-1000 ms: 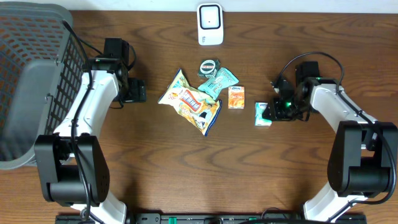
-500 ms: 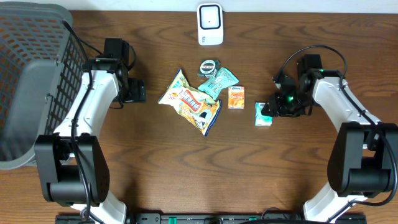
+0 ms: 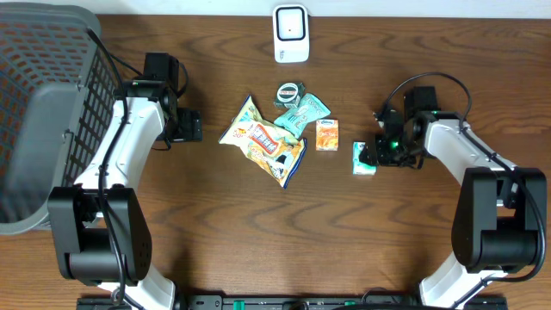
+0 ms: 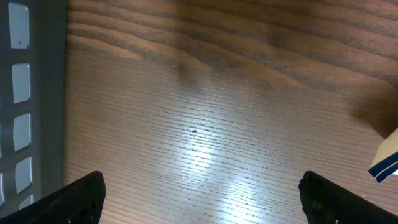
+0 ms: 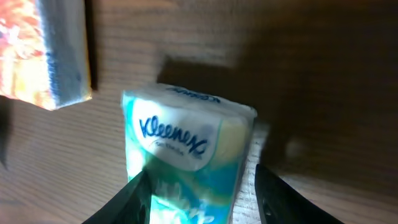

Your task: Scan the item barcode

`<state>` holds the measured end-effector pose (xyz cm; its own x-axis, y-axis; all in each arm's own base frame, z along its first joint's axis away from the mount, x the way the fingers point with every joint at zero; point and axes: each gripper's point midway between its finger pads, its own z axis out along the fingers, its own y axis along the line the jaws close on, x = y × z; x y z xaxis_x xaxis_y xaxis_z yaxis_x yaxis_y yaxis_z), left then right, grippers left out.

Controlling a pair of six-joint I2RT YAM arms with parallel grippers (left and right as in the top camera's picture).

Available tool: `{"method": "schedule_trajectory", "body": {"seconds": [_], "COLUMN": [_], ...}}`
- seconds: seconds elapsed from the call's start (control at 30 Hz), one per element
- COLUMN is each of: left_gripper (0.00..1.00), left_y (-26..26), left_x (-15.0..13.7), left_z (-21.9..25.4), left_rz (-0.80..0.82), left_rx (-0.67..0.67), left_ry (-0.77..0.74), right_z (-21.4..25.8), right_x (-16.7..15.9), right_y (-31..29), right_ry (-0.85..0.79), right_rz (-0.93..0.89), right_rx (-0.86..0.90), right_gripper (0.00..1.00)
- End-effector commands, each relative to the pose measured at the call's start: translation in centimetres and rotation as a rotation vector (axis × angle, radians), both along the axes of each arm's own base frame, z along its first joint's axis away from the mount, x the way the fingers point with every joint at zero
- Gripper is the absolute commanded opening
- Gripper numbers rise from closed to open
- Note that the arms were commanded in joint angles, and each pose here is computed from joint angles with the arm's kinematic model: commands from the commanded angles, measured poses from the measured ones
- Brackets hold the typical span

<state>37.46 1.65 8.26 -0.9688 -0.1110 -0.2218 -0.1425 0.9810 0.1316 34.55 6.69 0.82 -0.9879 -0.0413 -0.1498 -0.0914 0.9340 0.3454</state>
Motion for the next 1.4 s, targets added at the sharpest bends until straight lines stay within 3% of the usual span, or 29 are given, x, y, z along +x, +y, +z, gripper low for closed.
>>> {"method": "schedule_trajectory", "body": {"seconds": [0.0,0.07,0.2,0.53,0.83,0.97,1.07,1.17,1.37], "left_gripper": [0.98,0.98,0.97,0.98,0.97,0.98,0.97,0.98,0.98], "left_y": [0.1,0.1,0.1,0.1,0.1,0.1,0.1,0.1,0.1], "left_x": [-0.2,-0.2,-0.2,-0.2,-0.2,-0.2,-0.2,-0.2,-0.2], "left_z": [-0.1,-0.1,-0.1,-0.1,-0.1,-0.1,-0.1,-0.1,-0.1], "left_rz": [-0.004,-0.004,-0.004,-0.004,-0.004,-0.004,-0.004,-0.004,-0.004], "left_rx": [0.007,0.007,0.007,0.007,0.007,0.007,0.007,0.007,0.007], "left_ry": [0.008,0.008,0.008,0.008,0.008,0.008,0.008,0.008,0.008], "right_z": [-1.4,-1.7,-1.7,2.4,8.9,10.6,12.6,17.1,19.0], "right_x": [-1.1,-1.4,-1.5,-0.6,-1.0,-0.8,0.0,0.4,2.7], "right_y": [0.1,0.0,0.1,2.3,8.1,8.8,9.5,10.0,11.3], "right_ry": [0.035,0.040,0.046,0.028,-0.145,-0.184,-0.276,-0.420,-0.354], "right_rz": [-0.027,-0.027,-0.032,0.052,0.277,0.293,0.335,0.429,0.423], "right_rx": [0.001,0.001,0.005,0.218,0.698,0.798,0.903,1.125,1.143], "right_gripper": [0.44,0.37,0.01,0.01,0.01,0.01,0.01,0.01,0.01]}}
